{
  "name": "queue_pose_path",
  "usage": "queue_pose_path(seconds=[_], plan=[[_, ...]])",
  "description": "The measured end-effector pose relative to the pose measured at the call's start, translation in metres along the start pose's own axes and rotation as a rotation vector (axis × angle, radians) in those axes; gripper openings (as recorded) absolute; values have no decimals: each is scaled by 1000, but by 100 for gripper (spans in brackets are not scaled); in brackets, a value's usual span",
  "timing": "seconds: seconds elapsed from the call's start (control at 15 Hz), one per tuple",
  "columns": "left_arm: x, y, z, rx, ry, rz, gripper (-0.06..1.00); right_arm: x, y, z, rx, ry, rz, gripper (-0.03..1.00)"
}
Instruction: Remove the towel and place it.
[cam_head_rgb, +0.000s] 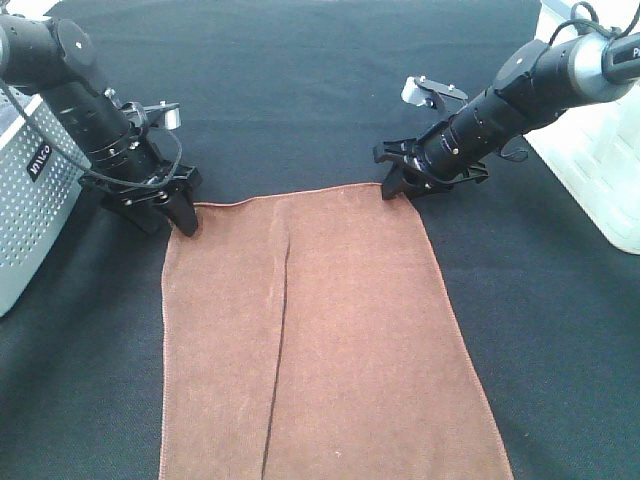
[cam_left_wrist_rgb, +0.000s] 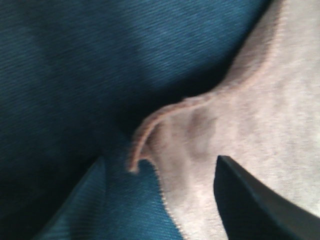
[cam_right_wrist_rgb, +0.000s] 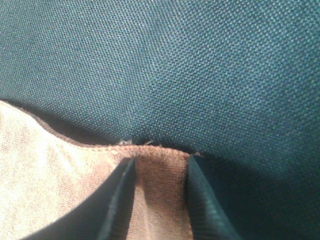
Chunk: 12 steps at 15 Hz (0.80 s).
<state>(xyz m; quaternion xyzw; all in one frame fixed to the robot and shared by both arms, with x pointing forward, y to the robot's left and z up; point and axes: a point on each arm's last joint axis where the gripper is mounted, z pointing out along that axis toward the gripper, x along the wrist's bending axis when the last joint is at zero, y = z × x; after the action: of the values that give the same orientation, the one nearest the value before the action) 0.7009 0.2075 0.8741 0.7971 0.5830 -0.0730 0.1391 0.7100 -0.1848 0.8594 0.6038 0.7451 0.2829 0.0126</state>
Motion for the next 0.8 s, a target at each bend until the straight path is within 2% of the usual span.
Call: queue_pose_path(seconds=[0.13,0.27,0.4,0.8], plan=[[-2,5,0,-55,-18,-26,59,0,0,0,-1,-1,2,34],[-5,11,2,-123,-84,-47,59,0,0,0,-1,-1,2,34],[-9,13,3,-143,-140,-42,59,0,0,0,-1,-1,2,34],[-7,8,3,-93,-97,-1,57,0,0,0,-1,-1,2,34]])
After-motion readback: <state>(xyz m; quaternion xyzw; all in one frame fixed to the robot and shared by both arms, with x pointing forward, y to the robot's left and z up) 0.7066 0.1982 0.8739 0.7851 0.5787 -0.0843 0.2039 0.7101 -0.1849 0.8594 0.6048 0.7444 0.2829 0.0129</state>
